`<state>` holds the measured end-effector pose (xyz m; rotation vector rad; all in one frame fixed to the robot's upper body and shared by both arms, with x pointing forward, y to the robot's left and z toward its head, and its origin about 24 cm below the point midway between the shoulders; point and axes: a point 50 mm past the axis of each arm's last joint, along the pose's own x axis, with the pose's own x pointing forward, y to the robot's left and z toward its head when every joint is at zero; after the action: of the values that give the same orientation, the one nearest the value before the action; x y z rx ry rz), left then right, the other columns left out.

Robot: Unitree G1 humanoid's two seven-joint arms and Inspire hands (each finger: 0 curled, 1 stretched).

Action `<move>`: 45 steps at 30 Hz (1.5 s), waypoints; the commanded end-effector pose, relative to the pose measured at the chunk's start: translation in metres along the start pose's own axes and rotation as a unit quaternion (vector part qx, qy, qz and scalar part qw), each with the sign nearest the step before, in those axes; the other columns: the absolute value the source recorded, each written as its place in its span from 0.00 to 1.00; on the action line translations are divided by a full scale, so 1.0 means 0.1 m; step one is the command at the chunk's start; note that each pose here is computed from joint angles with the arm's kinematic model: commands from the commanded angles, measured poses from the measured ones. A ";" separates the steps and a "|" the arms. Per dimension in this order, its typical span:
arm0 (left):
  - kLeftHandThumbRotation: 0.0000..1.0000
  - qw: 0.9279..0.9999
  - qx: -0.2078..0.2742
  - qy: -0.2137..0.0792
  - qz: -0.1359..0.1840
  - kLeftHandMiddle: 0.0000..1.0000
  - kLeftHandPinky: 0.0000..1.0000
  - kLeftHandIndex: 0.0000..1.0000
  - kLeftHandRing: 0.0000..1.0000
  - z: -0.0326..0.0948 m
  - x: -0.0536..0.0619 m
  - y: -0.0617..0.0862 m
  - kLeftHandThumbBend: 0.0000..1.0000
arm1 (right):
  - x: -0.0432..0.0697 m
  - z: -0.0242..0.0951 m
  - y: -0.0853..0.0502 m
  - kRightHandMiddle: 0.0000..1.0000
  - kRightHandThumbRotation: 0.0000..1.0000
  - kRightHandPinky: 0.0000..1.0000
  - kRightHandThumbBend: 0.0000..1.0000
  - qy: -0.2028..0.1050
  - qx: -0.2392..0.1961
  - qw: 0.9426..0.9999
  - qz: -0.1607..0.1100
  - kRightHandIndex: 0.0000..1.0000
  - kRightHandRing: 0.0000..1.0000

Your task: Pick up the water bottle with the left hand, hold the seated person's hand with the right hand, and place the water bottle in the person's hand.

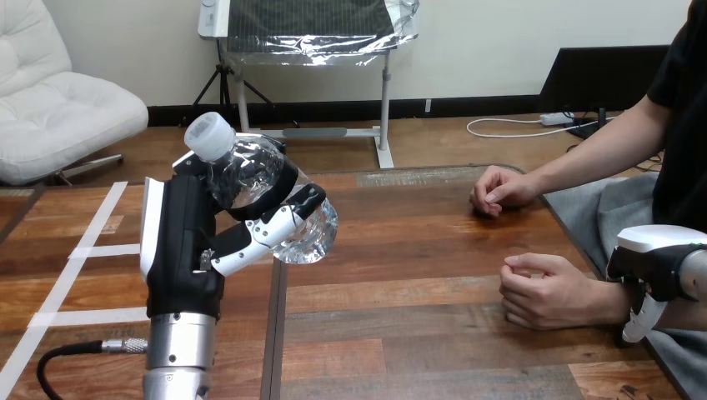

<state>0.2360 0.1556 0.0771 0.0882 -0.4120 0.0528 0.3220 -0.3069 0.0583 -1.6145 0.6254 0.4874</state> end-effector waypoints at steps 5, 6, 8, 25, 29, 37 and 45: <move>0.00 0.999 -0.002 -0.044 0.006 0.45 0.45 0.51 0.43 0.13 0.13 0.00 0.59 | 0.10 0.19 0.10 0.62 0.00 0.39 0.66 -0.015 0.002 1.000 0.026 0.68 0.50; 0.00 0.999 -0.004 -0.044 0.006 0.45 0.45 0.51 0.43 0.13 0.13 0.00 0.59 | 0.10 0.20 0.10 0.61 0.00 0.38 0.66 -0.016 0.003 1.000 0.027 0.69 0.49; 0.00 0.999 -0.006 -0.044 0.006 0.45 0.45 0.51 0.43 0.13 0.13 0.00 0.59 | 0.11 0.20 0.11 0.63 0.00 0.39 0.67 -0.016 0.005 0.999 0.027 0.69 0.50; 0.00 0.999 -0.008 -0.043 0.009 0.46 0.45 0.52 0.43 0.13 0.12 0.02 0.59 | 0.13 0.21 0.15 0.69 0.00 0.51 0.67 -0.025 0.018 0.999 0.026 0.66 0.61; 0.00 0.999 -0.007 -0.042 0.009 0.46 0.45 0.52 0.44 0.13 0.12 0.03 0.60 | 0.13 0.21 0.16 0.67 0.00 0.48 0.67 -0.032 0.031 0.999 0.024 0.73 0.57; 0.00 0.999 -0.008 -0.037 0.010 0.46 0.45 0.52 0.44 0.12 0.11 0.03 0.60 | 0.14 0.22 0.18 0.66 0.00 0.45 0.68 -0.037 0.053 0.997 0.031 0.80 0.54; 0.00 0.999 -0.008 -0.035 0.012 0.46 0.45 0.52 0.43 0.13 0.11 0.03 0.60 | 0.15 0.22 0.20 0.68 0.00 0.50 0.67 -0.034 0.054 0.998 0.030 0.68 0.59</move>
<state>0.2359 0.1568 0.0769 0.0852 -0.4107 0.0608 0.3233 -0.3115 0.0553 -1.5342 0.6386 0.4517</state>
